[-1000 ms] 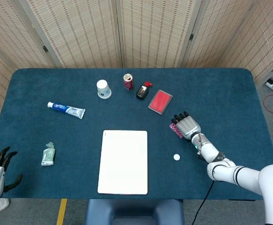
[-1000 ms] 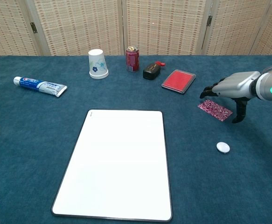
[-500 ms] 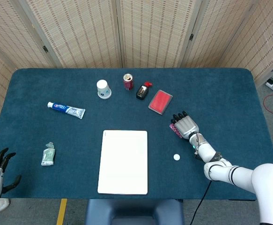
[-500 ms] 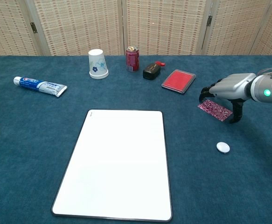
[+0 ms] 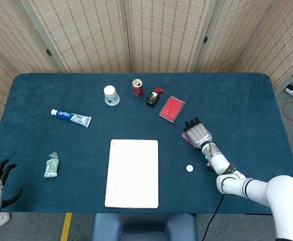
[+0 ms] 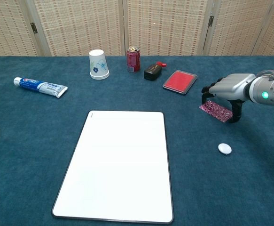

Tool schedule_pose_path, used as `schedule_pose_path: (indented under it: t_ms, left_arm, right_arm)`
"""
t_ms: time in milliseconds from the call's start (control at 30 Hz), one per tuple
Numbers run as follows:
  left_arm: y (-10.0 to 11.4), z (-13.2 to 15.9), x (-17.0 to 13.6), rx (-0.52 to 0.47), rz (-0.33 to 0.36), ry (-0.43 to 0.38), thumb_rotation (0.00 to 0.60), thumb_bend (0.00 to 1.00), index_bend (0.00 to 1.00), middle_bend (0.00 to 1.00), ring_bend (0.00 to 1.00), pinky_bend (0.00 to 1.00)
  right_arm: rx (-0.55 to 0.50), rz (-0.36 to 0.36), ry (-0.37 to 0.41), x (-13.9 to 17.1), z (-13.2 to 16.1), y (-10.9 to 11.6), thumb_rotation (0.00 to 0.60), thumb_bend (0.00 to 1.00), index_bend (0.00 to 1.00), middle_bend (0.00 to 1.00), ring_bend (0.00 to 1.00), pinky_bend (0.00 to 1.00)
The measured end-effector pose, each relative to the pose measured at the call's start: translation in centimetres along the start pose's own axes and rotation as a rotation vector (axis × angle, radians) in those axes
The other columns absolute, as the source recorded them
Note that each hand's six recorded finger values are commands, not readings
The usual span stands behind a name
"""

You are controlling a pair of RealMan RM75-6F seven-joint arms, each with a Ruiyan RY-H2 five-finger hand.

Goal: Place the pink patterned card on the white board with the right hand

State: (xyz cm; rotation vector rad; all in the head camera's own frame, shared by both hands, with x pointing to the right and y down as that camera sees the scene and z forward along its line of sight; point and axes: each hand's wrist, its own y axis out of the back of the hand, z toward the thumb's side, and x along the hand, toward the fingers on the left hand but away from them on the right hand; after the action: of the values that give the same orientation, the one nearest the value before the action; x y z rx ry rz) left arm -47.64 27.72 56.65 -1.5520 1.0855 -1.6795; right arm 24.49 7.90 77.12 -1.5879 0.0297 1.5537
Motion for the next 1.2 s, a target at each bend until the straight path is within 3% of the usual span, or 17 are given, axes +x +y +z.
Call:
schedule_pose_path:
  t_ms: [233, 1200]
  left_arm:
    - [-0.10, -0.13, -0.01, -0.005, -0.003, -0.001, 0.600, 0.34, 0.22, 0.12, 0.17, 0.00]
    - [-0.17, -0.28, -0.24, -0.011, -0.005, -0.006, 0.600, 0.34, 0.22, 0.12, 0.17, 0.00]
  right_arm:
    - [0.001, -0.012, -0.013, 0.01, 0.09, -0.27, 0.600, 0.25, 0.24, 0.08, 0.00, 0.00]
    - [-0.021, -0.057, -0.039, 0.00, -0.14, -0.35, 0.600, 0.25, 0.49, 0.18, 0.04, 0.00]
